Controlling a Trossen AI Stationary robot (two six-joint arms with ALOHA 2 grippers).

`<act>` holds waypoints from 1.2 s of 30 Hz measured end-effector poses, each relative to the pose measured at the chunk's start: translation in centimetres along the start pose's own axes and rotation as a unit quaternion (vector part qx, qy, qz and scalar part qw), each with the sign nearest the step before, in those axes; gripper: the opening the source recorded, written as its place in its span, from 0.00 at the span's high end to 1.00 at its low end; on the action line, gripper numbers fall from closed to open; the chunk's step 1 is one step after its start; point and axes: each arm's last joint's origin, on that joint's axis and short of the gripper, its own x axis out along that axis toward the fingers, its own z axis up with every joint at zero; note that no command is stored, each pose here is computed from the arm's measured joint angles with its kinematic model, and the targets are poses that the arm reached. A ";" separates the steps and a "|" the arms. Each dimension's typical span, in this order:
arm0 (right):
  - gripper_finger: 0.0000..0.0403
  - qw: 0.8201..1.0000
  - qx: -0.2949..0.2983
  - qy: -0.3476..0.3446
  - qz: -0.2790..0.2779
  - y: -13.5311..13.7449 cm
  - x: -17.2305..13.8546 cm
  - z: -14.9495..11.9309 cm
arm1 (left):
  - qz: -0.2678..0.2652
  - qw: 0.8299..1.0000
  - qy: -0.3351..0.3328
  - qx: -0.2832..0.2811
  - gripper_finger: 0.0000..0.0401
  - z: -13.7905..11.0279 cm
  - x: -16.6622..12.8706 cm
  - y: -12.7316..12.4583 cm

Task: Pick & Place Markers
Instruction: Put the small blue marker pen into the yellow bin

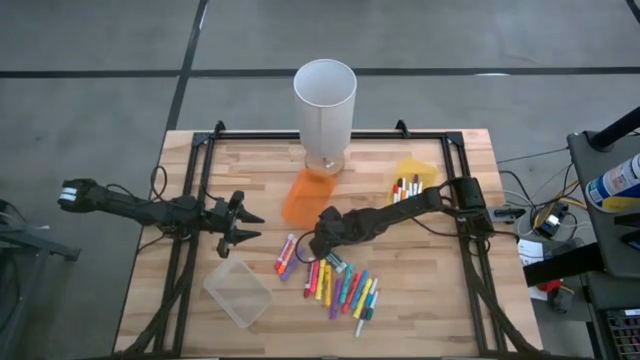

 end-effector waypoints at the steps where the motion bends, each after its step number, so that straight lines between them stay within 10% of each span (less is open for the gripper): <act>1: 0.77 1.000 -0.002 0.004 -0.003 -0.1 0.0 0.0 | 0.000 1.000 0.000 0.000 0.57 0.0 0.0 0.0; 8: 0.92 0.999 -0.032 0.024 -0.020 -0.6 -0.9 -0.1 | 0.000 1.000 0.000 0.000 0.57 0.0 0.0 0.0; 36: 0.92 0.974 -0.036 0.004 -0.222 -6.6 -14.8 0.8 | 0.000 1.000 0.000 0.000 0.57 0.0 0.0 0.0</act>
